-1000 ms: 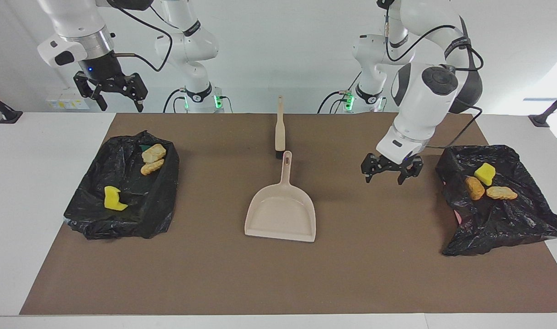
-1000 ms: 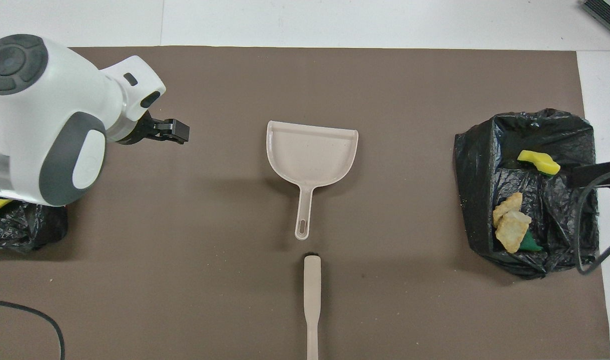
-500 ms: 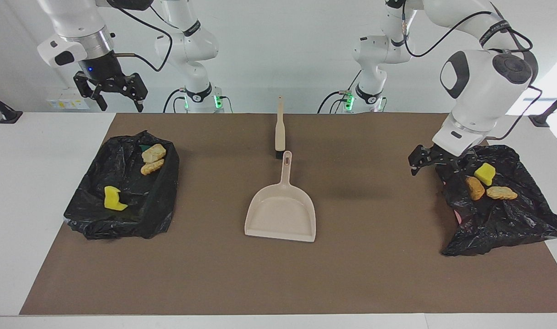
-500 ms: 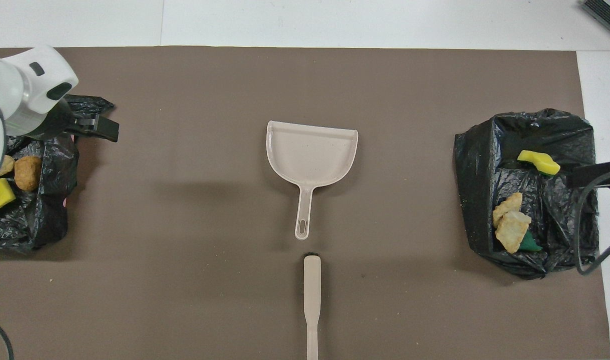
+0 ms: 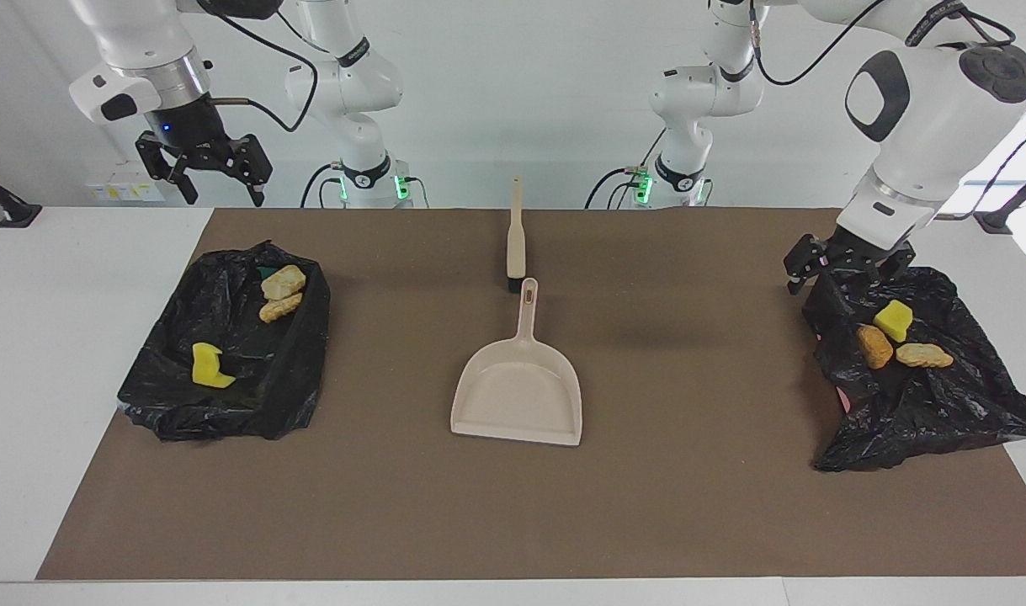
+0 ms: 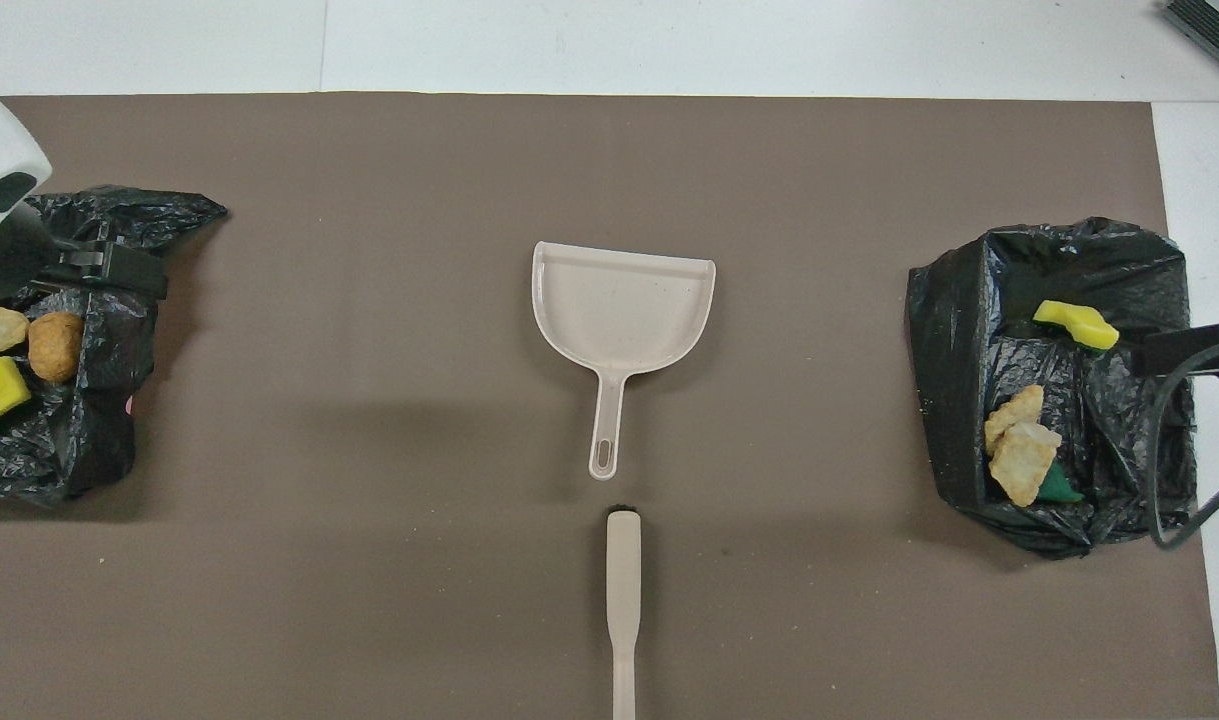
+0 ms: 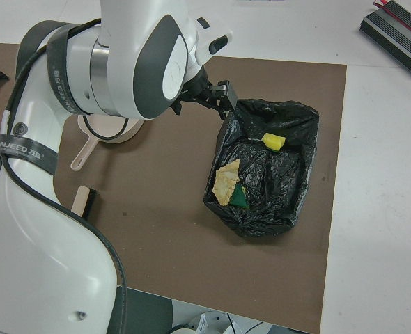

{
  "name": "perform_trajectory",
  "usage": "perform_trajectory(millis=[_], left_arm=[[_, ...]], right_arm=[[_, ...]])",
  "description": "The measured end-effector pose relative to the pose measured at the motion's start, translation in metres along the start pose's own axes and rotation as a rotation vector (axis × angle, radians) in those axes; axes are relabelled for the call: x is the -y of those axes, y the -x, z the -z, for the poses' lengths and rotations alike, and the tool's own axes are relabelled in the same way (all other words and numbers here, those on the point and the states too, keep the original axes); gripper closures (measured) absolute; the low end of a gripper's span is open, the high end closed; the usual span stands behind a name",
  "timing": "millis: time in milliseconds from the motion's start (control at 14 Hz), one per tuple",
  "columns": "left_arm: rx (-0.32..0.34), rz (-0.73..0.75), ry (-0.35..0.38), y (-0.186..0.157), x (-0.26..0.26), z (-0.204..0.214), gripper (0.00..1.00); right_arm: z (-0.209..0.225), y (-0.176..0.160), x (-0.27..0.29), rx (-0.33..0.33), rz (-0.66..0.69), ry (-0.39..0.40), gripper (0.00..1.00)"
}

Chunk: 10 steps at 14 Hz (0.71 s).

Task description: Sweep and dump trash in bin

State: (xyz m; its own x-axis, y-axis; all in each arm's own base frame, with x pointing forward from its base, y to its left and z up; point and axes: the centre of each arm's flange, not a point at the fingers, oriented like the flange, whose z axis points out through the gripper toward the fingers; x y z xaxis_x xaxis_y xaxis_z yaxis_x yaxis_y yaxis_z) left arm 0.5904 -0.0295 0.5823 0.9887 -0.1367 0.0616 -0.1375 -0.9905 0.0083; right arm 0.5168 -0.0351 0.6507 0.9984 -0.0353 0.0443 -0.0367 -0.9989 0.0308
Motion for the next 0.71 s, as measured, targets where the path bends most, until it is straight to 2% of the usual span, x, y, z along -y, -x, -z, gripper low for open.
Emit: perform_trajectory(millis=[286, 714], left_arm=[[0.034, -0.013, -0.008, 0.026, -0.007, 0.031, 0.00], [0.048, -0.009, -0.011, 0.033, -0.015, 0.036, 0.00]], right_arm=[[0.000, 0.000, 0.000, 0.000, 0.000, 0.000, 0.00], [0.000, 0.000, 0.000, 0.000, 0.000, 0.000, 0.00]])
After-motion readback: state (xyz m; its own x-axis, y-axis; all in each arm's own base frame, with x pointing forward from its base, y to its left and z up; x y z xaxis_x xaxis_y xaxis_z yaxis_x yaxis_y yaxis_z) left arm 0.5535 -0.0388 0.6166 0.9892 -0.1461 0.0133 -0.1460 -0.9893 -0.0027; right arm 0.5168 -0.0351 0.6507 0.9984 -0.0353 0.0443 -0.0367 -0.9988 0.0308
